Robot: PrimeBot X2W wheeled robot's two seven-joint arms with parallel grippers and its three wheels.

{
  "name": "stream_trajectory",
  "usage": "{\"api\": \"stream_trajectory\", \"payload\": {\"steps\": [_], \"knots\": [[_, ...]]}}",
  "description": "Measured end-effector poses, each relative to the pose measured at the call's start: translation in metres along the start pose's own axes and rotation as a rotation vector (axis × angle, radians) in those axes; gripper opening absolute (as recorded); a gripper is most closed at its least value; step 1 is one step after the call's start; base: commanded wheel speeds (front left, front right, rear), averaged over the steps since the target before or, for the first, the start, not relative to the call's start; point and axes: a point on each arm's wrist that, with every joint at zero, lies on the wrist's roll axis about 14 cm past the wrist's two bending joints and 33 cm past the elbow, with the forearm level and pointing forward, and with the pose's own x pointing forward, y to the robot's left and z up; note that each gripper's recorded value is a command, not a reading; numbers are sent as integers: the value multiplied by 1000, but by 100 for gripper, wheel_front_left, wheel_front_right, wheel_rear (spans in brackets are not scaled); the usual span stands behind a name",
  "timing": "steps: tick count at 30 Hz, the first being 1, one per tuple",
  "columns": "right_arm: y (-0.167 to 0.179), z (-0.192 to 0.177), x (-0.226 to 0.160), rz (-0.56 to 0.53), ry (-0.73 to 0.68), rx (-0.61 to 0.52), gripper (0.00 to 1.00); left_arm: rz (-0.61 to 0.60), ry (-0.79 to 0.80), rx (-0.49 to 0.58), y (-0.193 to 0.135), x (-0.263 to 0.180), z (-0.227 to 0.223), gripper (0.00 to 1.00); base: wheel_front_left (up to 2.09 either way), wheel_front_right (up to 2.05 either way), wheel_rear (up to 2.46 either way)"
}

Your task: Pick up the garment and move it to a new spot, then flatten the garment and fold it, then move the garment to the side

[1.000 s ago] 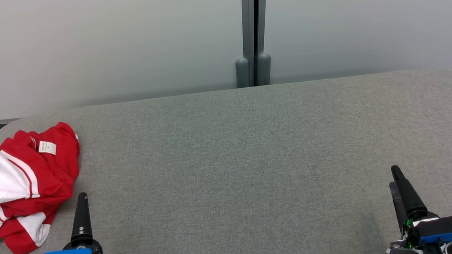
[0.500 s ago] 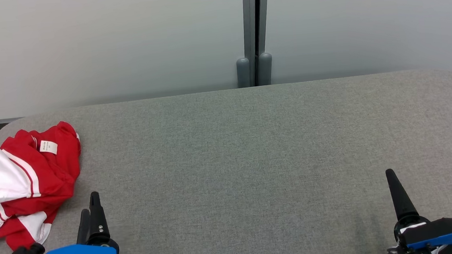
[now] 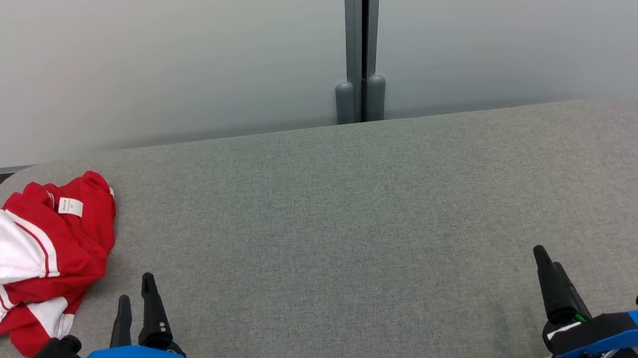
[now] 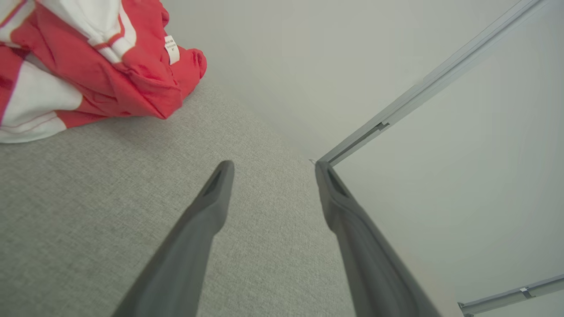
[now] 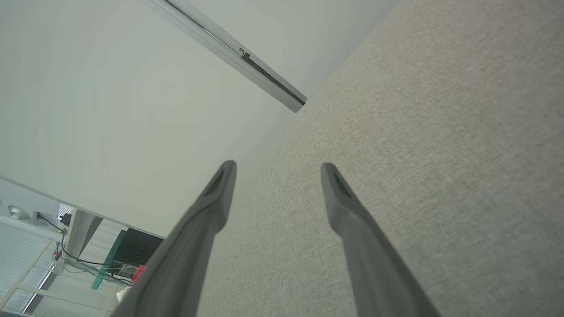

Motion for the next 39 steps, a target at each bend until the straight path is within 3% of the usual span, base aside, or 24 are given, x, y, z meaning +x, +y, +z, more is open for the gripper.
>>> {"api": "stream_trajectory", "payload": {"steps": [39], "knots": [[3, -19, -4, 53, 28, -419, 100, -75, -40, 430, -7, -4, -2, 100, 0, 0, 0]]}}
